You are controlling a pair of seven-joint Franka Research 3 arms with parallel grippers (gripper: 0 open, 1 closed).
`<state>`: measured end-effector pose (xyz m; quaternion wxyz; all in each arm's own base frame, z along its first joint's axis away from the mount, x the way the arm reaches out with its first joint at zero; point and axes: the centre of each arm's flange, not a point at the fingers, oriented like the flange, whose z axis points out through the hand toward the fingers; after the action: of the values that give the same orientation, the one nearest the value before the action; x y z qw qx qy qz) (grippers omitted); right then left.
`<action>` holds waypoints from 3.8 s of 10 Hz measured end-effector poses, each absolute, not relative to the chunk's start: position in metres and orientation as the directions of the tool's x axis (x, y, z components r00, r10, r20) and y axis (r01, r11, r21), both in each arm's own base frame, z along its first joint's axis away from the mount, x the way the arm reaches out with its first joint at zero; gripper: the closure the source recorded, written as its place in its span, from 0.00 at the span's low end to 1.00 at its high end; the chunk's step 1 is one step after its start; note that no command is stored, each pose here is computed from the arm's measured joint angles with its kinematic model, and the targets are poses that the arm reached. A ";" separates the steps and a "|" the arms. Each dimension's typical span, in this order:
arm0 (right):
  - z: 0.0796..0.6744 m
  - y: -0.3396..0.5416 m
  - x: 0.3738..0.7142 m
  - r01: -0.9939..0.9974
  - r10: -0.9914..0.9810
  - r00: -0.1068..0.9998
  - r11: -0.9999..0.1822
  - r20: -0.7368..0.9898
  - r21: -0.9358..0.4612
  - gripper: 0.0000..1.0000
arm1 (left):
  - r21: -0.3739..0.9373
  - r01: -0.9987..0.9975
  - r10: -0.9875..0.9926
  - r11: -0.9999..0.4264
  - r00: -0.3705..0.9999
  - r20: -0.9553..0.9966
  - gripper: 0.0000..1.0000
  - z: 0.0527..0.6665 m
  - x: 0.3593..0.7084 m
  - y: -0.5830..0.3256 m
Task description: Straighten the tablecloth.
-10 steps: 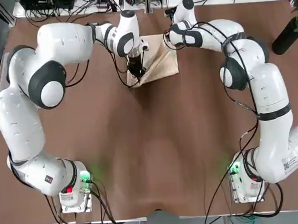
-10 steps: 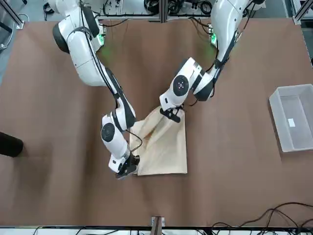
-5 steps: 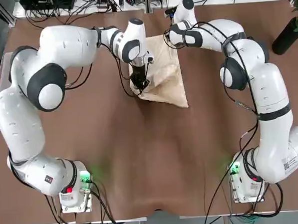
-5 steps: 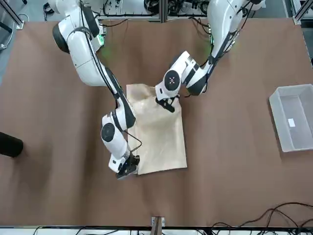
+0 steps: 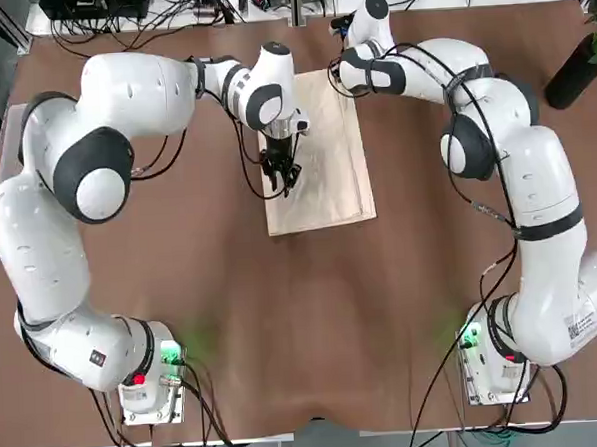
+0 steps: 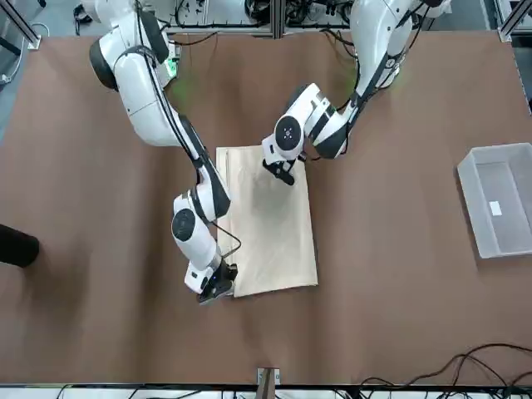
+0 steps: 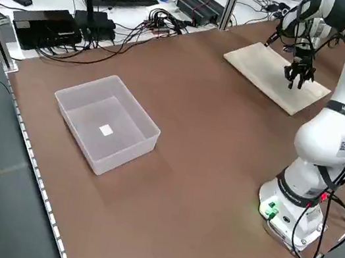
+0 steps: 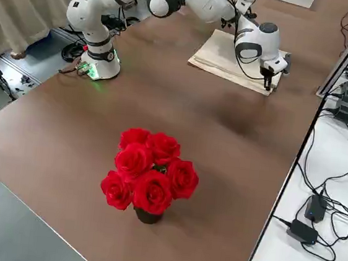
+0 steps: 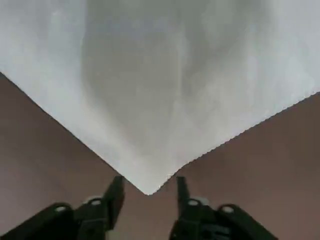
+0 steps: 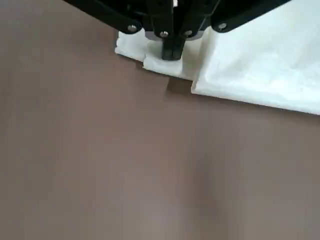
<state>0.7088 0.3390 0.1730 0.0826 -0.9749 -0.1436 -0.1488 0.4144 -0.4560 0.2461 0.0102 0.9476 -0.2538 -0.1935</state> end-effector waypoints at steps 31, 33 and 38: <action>0.178 0.262 0.558 -0.052 -0.062 0.998 -0.931 0.015 -0.362 0.20 | 0.056 -0.025 -0.022 -0.998 0.998 0.059 0.00 0.619 0.532 -0.037; 0.172 0.258 0.569 -0.051 -0.059 0.998 -0.926 0.009 -0.374 0.20 | 0.054 -0.009 -0.005 -0.998 0.998 0.059 0.00 0.618 0.532 -0.034; 0.211 0.261 0.602 -0.040 -0.042 0.999 -0.859 -0.008 -0.511 0.20 | 0.054 -0.005 -0.002 -0.999 0.998 0.060 0.00 0.618 0.533 -0.031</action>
<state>0.6020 0.2607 0.2110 0.2648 -0.9641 0.0214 -0.0016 0.5326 -0.0312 0.6184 0.0271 0.9992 -0.0018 0.0302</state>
